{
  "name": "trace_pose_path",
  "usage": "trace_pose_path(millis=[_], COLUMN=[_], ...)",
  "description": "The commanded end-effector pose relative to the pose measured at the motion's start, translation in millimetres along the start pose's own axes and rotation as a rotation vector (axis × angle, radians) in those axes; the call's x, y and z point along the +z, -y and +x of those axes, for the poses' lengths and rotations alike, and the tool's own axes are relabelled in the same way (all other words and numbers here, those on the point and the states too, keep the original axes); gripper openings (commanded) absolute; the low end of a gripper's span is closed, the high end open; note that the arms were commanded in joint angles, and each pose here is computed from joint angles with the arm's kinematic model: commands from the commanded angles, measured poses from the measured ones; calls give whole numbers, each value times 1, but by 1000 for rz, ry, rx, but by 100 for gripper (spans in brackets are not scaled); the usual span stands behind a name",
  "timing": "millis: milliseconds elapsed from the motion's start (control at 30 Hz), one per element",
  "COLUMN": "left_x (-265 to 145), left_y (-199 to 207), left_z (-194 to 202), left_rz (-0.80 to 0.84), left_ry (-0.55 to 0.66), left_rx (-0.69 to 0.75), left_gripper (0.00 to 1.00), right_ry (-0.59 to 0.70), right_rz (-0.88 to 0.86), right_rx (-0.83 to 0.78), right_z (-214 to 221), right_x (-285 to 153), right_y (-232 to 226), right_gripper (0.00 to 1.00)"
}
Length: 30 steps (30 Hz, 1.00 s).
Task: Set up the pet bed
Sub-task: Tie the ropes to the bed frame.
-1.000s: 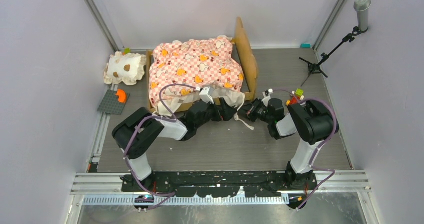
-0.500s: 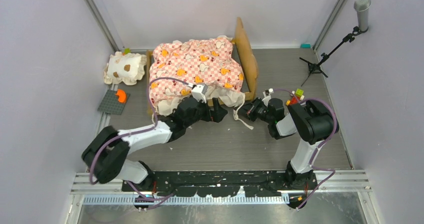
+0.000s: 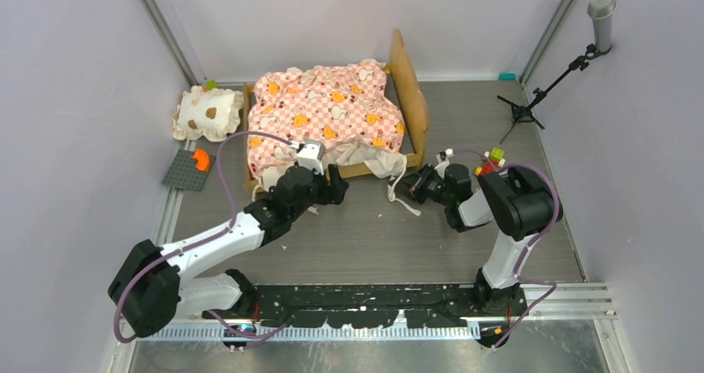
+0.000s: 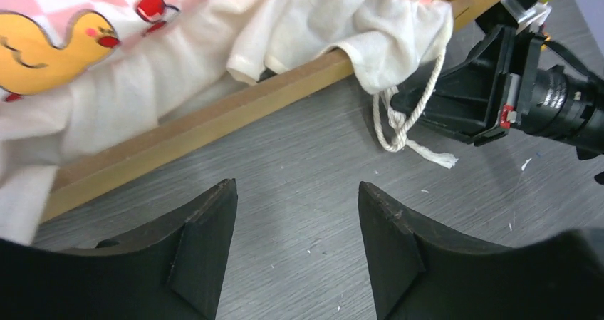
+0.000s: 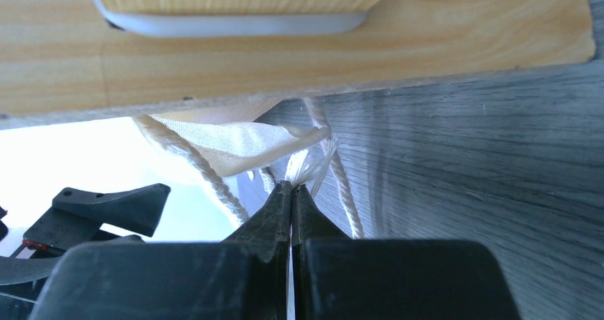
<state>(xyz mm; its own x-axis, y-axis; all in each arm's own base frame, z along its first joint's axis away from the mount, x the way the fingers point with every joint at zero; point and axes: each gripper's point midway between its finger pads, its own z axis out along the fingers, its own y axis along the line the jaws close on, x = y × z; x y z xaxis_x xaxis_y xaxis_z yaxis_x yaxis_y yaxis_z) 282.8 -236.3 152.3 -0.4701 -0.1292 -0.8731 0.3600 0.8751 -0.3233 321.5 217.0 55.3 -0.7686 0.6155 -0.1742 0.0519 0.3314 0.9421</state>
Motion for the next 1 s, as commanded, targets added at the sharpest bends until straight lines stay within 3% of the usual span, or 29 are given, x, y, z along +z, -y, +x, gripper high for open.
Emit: trace_pose_path(millis=[0,333,533,967], left_x=[13,50,62,99], left_y=[29,74,74,77], left_z=[8,38,41,39], left_rz=[60,144,129,221], left_ry=[-38,-33,-41,-29], left_rx=[-58,-200,-197,-277], left_gripper=[63,62,44,43], right_ry=[43,40,36,24], right_rz=[-56,-54,-51,-78], right_rx=[-56,-60,-66,-62], right_z=[-13,-14,-14,-13], right_x=[1,1,1,1], right_y=[-20,-23,-24,-32], right_gripper=[1,1,1,1])
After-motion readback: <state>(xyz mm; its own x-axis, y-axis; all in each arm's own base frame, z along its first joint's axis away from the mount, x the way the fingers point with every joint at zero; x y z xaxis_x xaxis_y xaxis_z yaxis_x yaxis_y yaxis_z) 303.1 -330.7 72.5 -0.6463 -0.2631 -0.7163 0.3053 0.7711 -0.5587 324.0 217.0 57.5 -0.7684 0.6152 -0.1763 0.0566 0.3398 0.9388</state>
